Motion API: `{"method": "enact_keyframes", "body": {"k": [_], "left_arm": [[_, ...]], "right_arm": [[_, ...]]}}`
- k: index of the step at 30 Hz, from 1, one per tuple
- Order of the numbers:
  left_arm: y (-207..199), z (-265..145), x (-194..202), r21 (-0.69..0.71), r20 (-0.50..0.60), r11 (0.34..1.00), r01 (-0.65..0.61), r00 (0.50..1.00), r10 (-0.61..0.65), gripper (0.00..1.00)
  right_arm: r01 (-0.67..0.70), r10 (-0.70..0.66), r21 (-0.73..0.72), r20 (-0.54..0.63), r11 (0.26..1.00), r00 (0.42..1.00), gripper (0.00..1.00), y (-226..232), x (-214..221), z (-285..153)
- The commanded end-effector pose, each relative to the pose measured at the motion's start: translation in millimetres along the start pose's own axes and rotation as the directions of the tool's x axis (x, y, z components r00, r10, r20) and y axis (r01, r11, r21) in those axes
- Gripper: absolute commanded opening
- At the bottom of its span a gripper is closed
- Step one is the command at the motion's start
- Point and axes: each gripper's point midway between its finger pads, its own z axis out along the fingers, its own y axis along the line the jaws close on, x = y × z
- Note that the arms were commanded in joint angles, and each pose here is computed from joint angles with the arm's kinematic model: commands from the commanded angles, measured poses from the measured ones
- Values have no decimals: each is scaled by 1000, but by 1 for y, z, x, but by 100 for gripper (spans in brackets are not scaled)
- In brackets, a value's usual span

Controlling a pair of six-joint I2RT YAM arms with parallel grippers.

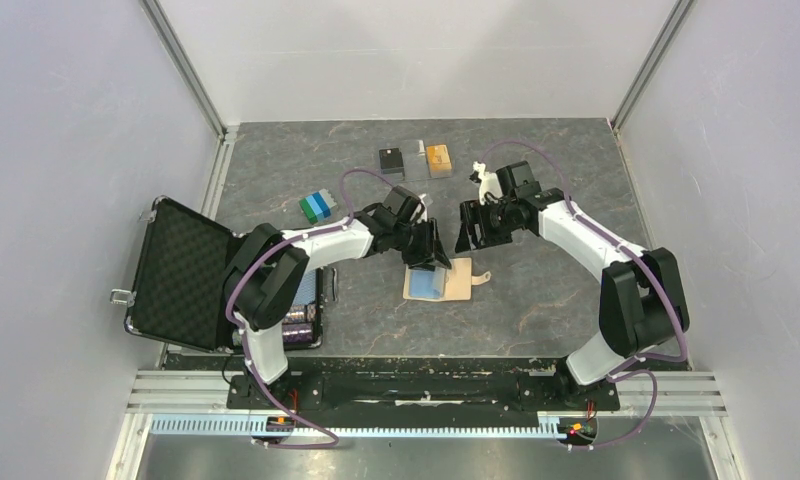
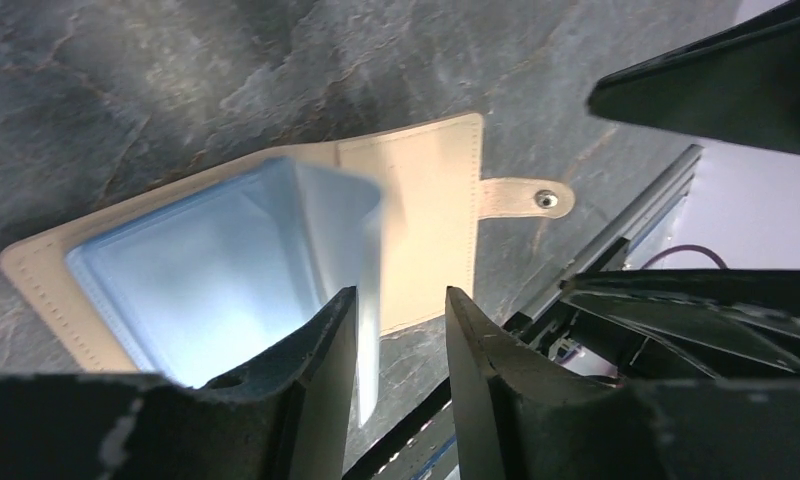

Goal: Put the credit cards into the card holder
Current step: Open the card holder at the center of the board.

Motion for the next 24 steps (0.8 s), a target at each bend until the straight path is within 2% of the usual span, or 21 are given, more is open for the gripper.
{"method": "enact_keyframes", "body": {"k": [1,7,12,17,20,24], "left_arm": [[-35,-1,-5,160,6,987,-20,1000,19,45],[-46,19,8,227,-80,974,-6,996,25,46],[-28,37,24,144,-166,989,24,986,0,49],[-9,41,29,60,-179,998,19,984,-7,49],[-9,41,28,57,-176,998,19,984,-9,45],[-8,41,28,47,-173,999,21,985,-12,41]], "right_arm": [[-22,24,-43,43,999,999,66,6,-9,-3],[-46,50,-60,68,997,996,55,4,-16,-7],[-83,87,-78,42,993,995,42,1,-7,1],[-153,150,-121,-32,981,988,25,-1,26,21],[-198,186,-143,-91,970,978,16,-1,52,34],[-214,195,-137,-139,967,971,13,-5,72,44]]}}
